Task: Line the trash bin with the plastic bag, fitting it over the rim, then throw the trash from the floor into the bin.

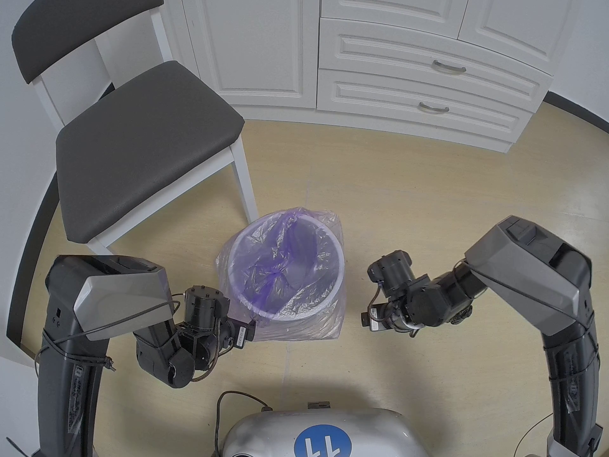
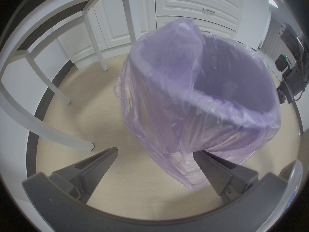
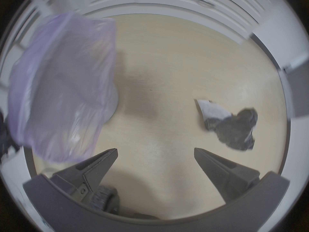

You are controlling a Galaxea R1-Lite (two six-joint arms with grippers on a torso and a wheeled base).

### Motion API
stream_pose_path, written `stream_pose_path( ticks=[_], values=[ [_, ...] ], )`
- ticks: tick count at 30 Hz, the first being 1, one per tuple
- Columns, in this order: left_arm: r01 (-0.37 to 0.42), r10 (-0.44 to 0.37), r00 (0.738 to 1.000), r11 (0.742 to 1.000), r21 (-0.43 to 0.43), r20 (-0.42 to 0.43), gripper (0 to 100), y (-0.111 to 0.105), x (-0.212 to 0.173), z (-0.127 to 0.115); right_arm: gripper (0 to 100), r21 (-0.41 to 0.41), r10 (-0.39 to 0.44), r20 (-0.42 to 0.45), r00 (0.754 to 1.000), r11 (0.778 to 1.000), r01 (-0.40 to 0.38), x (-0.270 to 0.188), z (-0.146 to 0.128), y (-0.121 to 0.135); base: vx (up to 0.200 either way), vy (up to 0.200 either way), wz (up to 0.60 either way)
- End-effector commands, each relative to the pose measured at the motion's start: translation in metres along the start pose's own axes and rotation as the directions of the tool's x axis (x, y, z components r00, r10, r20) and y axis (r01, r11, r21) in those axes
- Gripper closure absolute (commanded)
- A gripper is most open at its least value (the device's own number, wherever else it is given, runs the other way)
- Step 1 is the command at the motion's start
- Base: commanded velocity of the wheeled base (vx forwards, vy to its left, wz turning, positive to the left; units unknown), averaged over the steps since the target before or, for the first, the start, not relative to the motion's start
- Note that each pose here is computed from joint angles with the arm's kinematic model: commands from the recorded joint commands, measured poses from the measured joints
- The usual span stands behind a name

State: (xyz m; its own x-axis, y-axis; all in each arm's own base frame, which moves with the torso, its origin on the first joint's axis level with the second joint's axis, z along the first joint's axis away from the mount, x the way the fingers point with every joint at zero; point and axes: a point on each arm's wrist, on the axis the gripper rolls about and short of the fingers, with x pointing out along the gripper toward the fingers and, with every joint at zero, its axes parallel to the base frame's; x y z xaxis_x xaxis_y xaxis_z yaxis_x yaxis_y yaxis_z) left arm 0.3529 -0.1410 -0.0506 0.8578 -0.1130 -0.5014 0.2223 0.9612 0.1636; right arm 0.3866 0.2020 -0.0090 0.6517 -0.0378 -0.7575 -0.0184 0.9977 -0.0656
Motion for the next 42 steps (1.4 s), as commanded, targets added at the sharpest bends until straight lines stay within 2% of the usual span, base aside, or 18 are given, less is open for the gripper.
stream_pose_path(
  ticks=[1, 3, 4, 5, 7, 9, 11, 14, 18, 25, 34, 38, 40, 42],
  values=[
    [0.068, -0.069, 0.996, 0.997, 0.026, 0.059, 0, 0.009, -0.031, 0.018, 0, -0.615, 0.327, 0.182, 0.927, 0.773, -0.152, -0.092, -0.023, -0.073, 0.0, 0.0, 0.0],
    [0.084, -0.085, 0.995, 0.996, 0.026, 0.059, 0, 0.01, -0.034, 0.019, 0, -0.736, 0.423, 0.176, 0.889, 0.656, -0.167, -0.094, -0.031, -0.082, 0.0, 0.0, 0.0],
    [0.083, -0.085, 0.995, 0.996, 0.026, 0.061, 0, 0.01, -0.036, 0.019, 0, -0.772, 0.466, 0.163, 0.869, 0.609, -0.182, -0.094, -0.036, -0.082, 0.0, 0.0, 0.0],
    [0.083, -0.085, 0.995, 0.996, 0.027, 0.061, 0, 0.01, -0.037, 0.019, 0, -0.787, 0.494, 0.142, 0.858, 0.582, -0.204, -0.094, -0.04, -0.08, 0.0, 0.0, 0.0],
    [0.084, -0.086, 0.994, 0.996, 0.029, 0.066, 0, 0.01, -0.039, 0.021, 0, -0.801, 0.533, 0.108, 0.839, 0.547, -0.244, -0.096, -0.048, -0.072, 0.0, 0.0, 0.0],
    [0.083, -0.085, 0.994, 0.996, 0.031, 0.07, 0, 0.011, -0.04, 0.023, 0, -0.811, 0.554, 0.084, 0.828, 0.52, -0.266, -0.094, -0.054, -0.061, 0.0, 0.0, 0.0],
    [0.083, -0.085, 0.994, 0.996, 0.03, 0.075, 0, 0.012, -0.041, 0.024, 0, -0.812, 0.565, 0.066, 0.823, 0.51, -0.285, -0.09, -0.057, -0.054, 0.0, 0.0, 0.0],
    [0.085, -0.087, 0.994, 0.996, 0.032, 0.073, 0, 0.011, -0.042, 0.024, 0, -0.82, 0.592, 0.043, 0.805, 0.481, -0.31, -0.085, -0.06, -0.043, 0.0, 0.0, 0.0],
    [0.083, -0.085, 0.993, 0.996, 0.031, 0.076, 0, 0.012, -0.042, 0.024, 0, -0.816, 0.619, 0.031, 0.785, 0.469, -0.338, -0.075, -0.059, -0.026, 0.0, 0.0, 0.0],
    [0.084, -0.087, 0.993, 0.996, 0.032, 0.076, 0, 0.011, -0.042, 0.024, 0, -0.801, 0.652, 0.069, 0.755, 0.488, -0.348, -0.058, -0.047, 0.0, 0.0, 0.0, 0.0],
    [0.083, -0.085, 0.993, 0.996, 0.029, 0.079, 0, 0.012, -0.042, 0.025, 0, -0.802, 0.659, 0.088, 0.747, 0.491, -0.339, -0.046, -0.04, 0.01, 0.0, 0.0, 0.0],
    [0.083, -0.085, 0.993, 0.996, 0.029, 0.081, 0, 0.012, -0.042, 0.025, 0, -0.799, 0.665, 0.111, 0.738, 0.501, -0.331, -0.041, -0.033, 0.015, 0.0, 0.0, 0.0],
    [0.083, -0.085, 0.993, 0.996, 0.029, 0.081, 0, 0.012, -0.042, 0.025, 0, -0.787, 0.668, 0.127, 0.733, 0.518, -0.336, -0.037, -0.028, 0.019, 0.0, 0.0, 0.0],
    [0.083, -0.085, 0.993, 0.996, 0.031, 0.079, 0, 0.012, -0.041, 0.025, 0, -0.783, 0.669, 0.132, 0.731, 0.523, -0.337, -0.037, -0.026, 0.02, 0.0, 0.0, 0.0]
  ],
)
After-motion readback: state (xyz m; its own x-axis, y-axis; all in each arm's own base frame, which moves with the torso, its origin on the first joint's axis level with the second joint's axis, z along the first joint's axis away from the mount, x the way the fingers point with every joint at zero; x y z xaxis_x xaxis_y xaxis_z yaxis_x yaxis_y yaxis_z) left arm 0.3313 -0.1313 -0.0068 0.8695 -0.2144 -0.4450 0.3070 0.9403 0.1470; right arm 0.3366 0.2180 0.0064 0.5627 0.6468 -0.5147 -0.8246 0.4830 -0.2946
